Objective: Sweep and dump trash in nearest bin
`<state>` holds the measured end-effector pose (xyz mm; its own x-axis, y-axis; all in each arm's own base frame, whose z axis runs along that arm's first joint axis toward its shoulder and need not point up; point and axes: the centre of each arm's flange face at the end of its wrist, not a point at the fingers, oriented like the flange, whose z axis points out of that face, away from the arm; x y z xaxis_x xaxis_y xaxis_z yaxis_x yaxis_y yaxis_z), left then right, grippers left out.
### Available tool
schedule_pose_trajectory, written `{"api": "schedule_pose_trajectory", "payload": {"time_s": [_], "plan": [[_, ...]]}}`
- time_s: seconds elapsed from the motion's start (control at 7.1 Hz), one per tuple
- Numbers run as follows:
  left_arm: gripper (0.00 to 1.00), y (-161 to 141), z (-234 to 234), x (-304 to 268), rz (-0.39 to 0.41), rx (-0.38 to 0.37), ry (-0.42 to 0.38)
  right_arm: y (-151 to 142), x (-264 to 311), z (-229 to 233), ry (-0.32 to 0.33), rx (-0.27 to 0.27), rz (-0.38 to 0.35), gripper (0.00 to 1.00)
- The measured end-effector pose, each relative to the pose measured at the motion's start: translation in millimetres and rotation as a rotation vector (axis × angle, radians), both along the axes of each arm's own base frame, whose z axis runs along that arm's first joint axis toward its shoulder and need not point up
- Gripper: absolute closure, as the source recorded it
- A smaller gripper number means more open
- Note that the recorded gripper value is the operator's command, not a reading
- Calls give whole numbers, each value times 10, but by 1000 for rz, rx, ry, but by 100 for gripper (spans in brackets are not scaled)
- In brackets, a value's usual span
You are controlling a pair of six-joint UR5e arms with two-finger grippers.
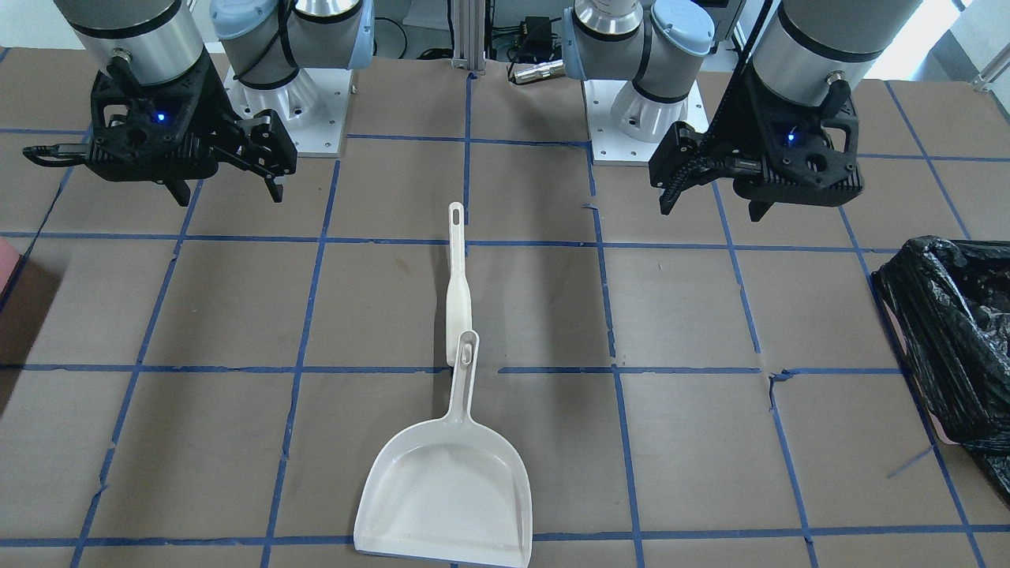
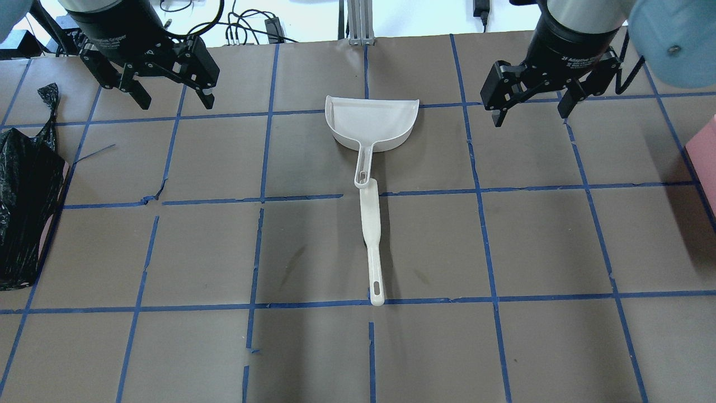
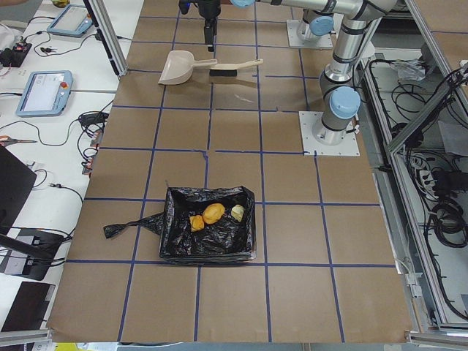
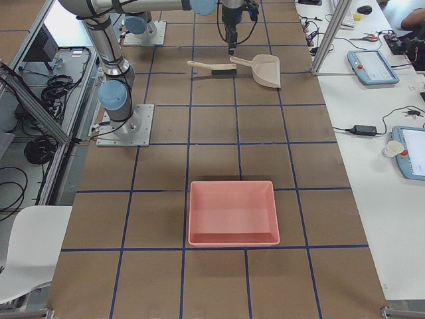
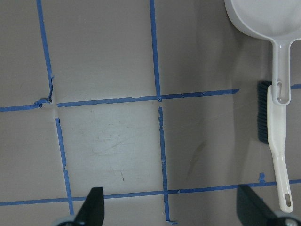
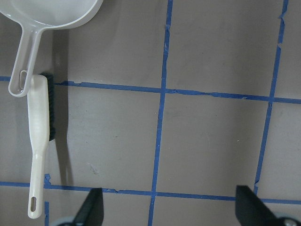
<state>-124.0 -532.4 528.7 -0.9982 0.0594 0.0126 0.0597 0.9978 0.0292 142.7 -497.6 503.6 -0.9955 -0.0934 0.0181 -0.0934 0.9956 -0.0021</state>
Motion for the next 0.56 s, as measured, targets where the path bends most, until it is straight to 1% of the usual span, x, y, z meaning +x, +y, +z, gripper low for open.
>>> {"api": "schedule_pose_trajectory", "payload": {"time_s": [0.56], "plan": [[0,-14,1,2,-1,-6,0,2,20,4,-1,-2,2,0]]}}
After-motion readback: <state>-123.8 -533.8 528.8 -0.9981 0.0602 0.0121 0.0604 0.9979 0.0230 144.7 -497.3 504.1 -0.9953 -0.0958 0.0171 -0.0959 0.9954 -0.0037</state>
